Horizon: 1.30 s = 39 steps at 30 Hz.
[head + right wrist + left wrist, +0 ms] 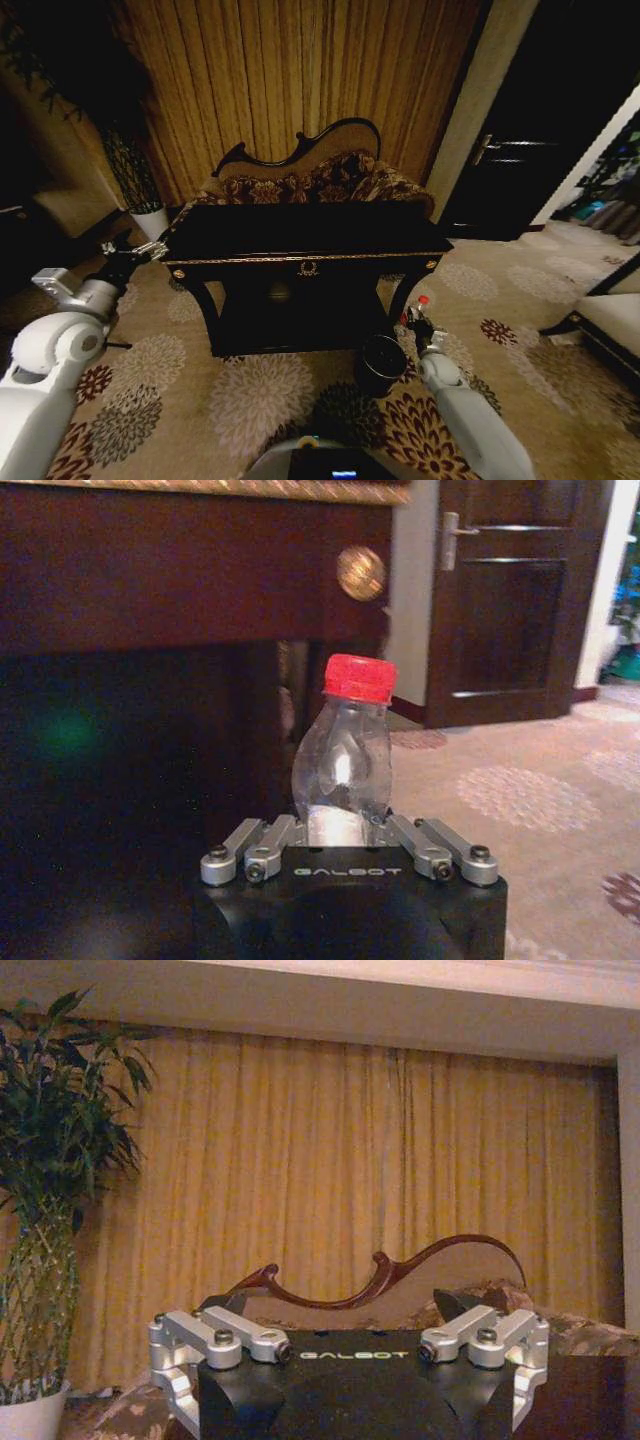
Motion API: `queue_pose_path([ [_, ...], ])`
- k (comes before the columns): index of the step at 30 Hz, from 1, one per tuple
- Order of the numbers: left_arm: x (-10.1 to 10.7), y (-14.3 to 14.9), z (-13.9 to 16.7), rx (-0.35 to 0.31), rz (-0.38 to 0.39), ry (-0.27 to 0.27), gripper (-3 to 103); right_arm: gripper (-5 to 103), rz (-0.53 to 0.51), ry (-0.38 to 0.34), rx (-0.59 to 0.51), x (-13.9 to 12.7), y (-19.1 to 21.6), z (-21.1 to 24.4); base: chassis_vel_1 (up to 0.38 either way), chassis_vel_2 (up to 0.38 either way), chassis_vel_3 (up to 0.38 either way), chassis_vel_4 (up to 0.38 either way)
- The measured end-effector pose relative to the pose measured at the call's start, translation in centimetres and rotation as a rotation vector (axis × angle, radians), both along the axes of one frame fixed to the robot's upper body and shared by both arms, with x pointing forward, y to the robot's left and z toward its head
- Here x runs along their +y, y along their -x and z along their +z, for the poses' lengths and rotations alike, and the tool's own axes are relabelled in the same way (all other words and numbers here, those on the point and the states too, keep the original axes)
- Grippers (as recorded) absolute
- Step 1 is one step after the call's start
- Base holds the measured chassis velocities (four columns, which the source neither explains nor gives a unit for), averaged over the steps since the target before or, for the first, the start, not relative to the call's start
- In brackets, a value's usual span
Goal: Move to the front of the table and place the trash on the table into the trash bin.
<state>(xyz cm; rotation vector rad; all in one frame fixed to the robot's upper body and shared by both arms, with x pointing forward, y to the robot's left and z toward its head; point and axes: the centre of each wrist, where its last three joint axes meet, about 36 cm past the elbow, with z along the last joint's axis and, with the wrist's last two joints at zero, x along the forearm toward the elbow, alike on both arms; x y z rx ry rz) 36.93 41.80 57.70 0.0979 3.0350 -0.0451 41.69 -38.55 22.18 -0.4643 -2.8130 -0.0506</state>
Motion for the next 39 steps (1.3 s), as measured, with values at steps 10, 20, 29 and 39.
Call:
queue_pose_path([
  [10, -0.3, 0.1, 0.1, -0.009, -0.012, 0.000, 100, 27, -0.069, -0.035, -0.009, -0.1, 0.3, -2.6, 0.000, 0.000, 0.000, 0.000],
  [20, -0.2, 0.2, 0.2, -0.021, -0.017, -0.002, 100, 28, -0.065, -0.052, -0.012, 1.3, 0.5, -2.9, 0.000, 0.000, 0.000, 0.000],
  [29, -0.4, 0.2, 0.3, -0.038, -0.022, -0.002, 100, 60, -0.048, -0.025, -0.011, 0.9, 1.2, -2.6, 0.000, 0.000, 0.000, 0.000],
  [39, -0.2, 0.1, 0.5, -0.040, -0.020, -0.004, 100, 96, -0.033, -0.027, -0.036, 1.2, 0.6, -1.6, 0.000, 0.000, 0.000, 0.000],
])
